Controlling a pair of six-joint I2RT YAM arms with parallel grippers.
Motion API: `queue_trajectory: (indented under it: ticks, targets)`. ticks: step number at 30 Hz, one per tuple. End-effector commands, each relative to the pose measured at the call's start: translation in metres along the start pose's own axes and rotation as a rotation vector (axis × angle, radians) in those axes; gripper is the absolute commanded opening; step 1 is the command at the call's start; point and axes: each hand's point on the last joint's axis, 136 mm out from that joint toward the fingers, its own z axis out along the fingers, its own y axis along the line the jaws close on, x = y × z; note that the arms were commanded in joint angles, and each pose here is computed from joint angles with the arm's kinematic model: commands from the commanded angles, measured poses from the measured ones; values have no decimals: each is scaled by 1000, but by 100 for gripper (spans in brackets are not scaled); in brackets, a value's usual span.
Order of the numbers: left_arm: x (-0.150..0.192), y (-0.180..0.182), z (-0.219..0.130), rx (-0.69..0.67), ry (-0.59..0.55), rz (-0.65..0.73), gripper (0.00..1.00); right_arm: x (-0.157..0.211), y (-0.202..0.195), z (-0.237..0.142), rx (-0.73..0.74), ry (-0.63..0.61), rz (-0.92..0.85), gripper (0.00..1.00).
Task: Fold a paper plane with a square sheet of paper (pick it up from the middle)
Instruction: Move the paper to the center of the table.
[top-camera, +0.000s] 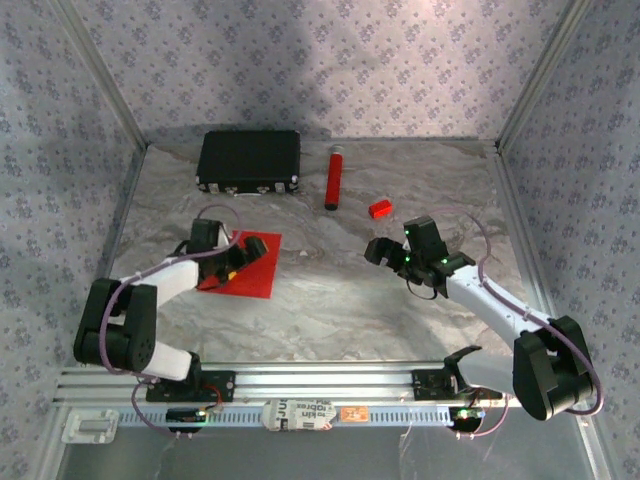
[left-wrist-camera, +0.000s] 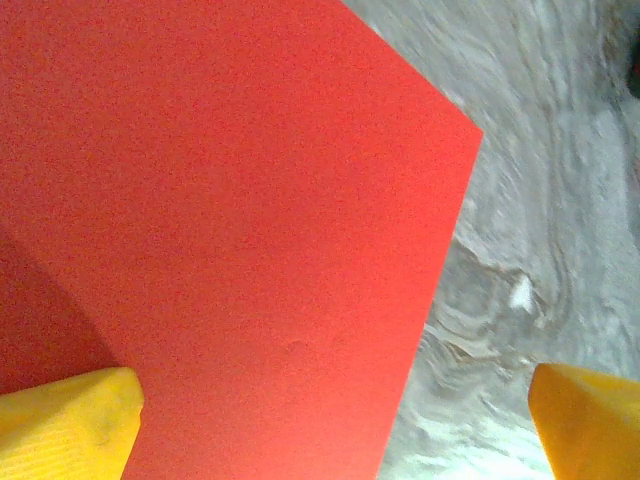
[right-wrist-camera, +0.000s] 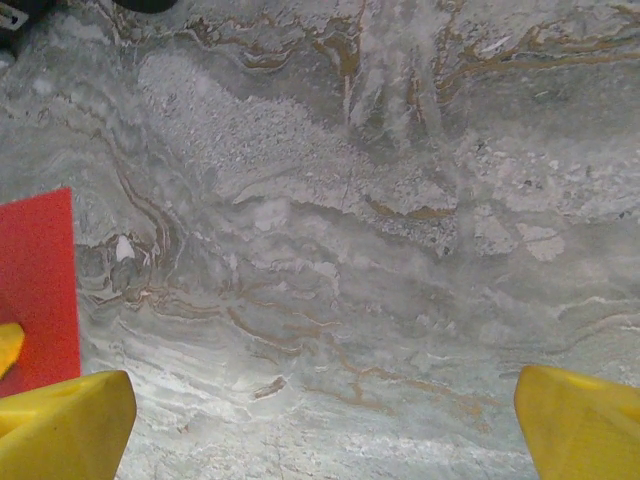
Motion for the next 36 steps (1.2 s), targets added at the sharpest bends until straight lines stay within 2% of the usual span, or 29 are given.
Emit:
queue_trajectory:
  ticks: [1, 7, 13, 15, 19, 25, 36]
  targets:
    - [62, 25, 10, -115, 100, -162, 100, 5, -10, -3, 43, -21, 62, 99]
    - [80, -4, 3, -75, 33, -137, 100, 14, -8, -13, 12, -65, 72, 99]
    - [55, -13, -28, -99, -37, 23, 100, 1, 13, -24, -67, -104, -48, 99]
    - [47, -17, -33, -57, -18, 78, 100, -2, 24, -26, -105, -104, -80, 99]
    - [37, -17, -31, 16, 60, 103, 100, -3, 34, -27, -134, -110, -90, 99]
    - [43, -28, -13, 54, 207, 143, 98, 3, 28, -22, -107, -89, -78, 99]
    - [75, -17, 13, -45, 271, 114, 99, 8, 9, -16, -38, -95, -40, 99]
